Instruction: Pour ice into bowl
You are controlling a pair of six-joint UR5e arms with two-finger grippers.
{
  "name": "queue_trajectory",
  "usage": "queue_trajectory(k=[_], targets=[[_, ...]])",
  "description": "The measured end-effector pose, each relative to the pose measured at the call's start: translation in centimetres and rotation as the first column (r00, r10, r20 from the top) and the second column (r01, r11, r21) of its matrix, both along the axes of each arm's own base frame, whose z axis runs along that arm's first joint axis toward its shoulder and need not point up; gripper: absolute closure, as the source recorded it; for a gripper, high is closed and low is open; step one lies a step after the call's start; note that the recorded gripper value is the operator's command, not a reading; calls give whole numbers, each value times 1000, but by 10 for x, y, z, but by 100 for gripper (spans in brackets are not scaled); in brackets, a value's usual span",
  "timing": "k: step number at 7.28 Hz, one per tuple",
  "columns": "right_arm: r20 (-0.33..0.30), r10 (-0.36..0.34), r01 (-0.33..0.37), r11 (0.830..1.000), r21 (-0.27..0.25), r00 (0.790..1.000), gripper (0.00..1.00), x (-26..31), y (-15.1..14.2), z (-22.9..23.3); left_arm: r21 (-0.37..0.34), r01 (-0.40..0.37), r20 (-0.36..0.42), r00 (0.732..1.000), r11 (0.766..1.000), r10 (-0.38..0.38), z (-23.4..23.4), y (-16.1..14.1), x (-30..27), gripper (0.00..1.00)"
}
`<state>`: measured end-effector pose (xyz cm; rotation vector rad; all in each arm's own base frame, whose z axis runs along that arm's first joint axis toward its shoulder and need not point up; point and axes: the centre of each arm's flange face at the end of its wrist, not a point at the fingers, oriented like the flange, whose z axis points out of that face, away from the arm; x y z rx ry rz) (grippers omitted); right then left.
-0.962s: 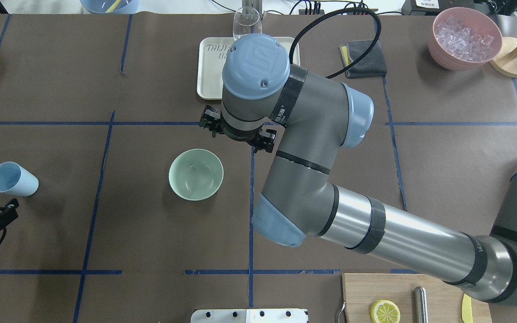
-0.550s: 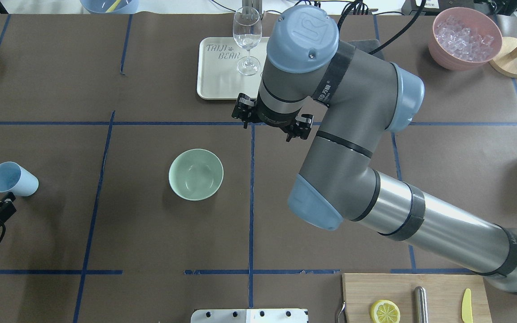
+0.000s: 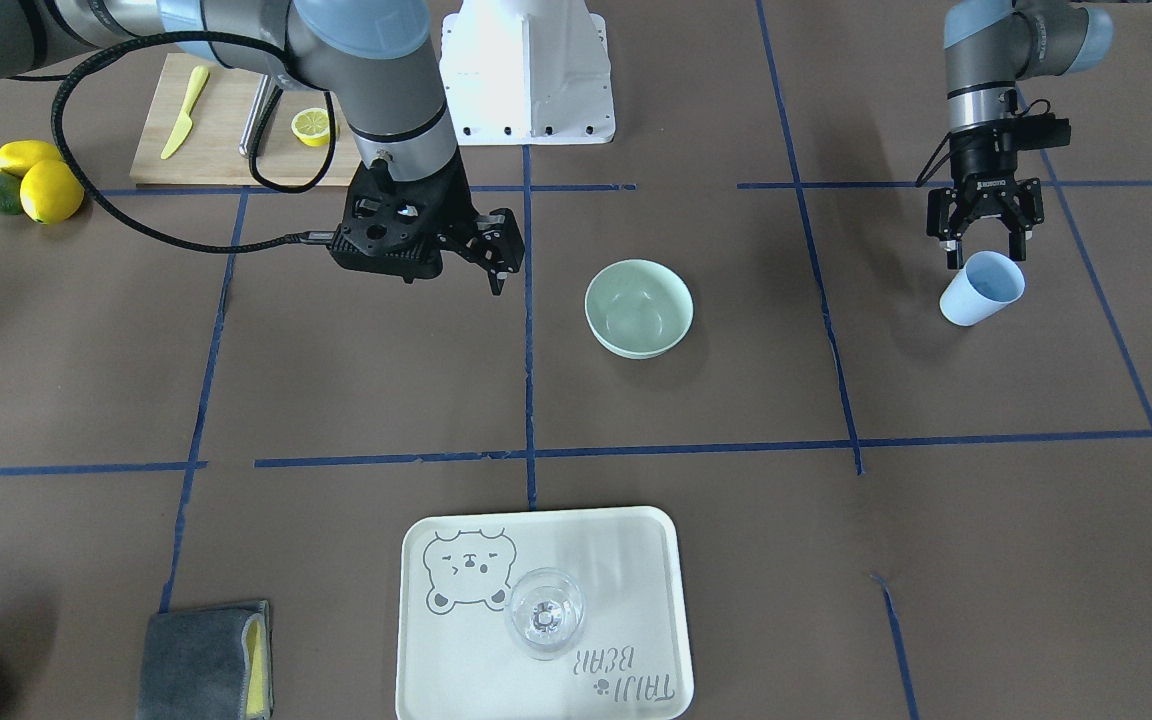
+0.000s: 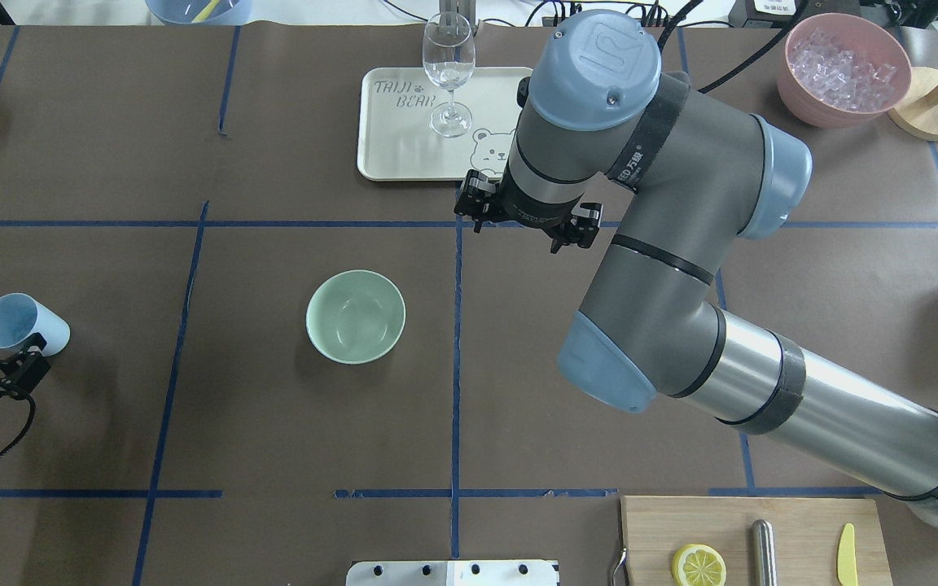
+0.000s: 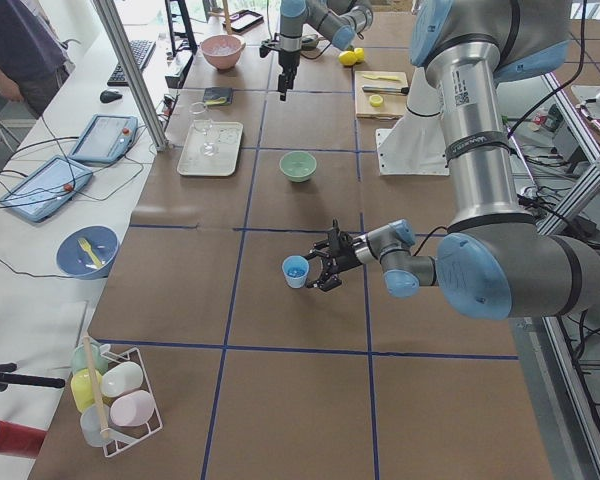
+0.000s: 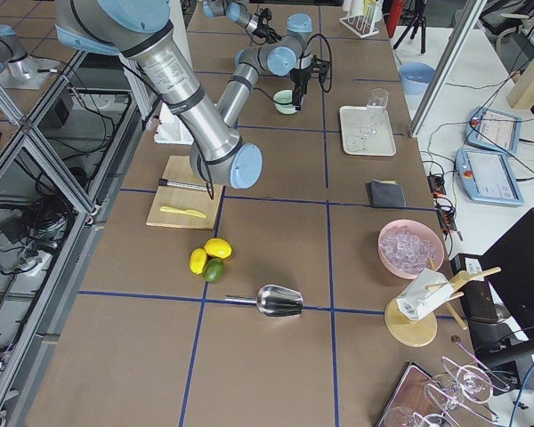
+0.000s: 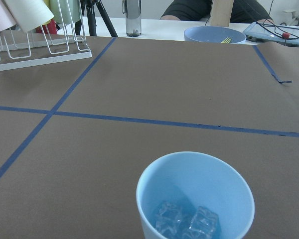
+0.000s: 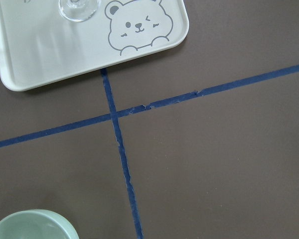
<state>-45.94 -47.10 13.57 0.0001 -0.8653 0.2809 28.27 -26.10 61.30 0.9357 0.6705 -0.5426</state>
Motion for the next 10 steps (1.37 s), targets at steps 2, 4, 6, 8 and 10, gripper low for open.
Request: queue_trajectory(k=[2,4,6,8,10], targets=[[-2,0,0,1000,-1,1000,0,0,0,2,51,51,15,999,997,-52,2,-5,5,1],[-5,0,0,1000,-3,1000,0,0,0,4,74,73,30,997,995,-76,14,-10,23,1],[-6,1,-1,1000,-3,1000,0,0,-1,4,79,78,39,996,994,-81,21,-11,30,1],[-6,2,-2,1000,-3,1000,0,1,-1,5,87,85,38,995,993,-89,25,-14,46,2],[-6,5,-5,1000,-2,1000,0,2,-2,4,107,104,39,993,989,-109,28,-19,63,2]])
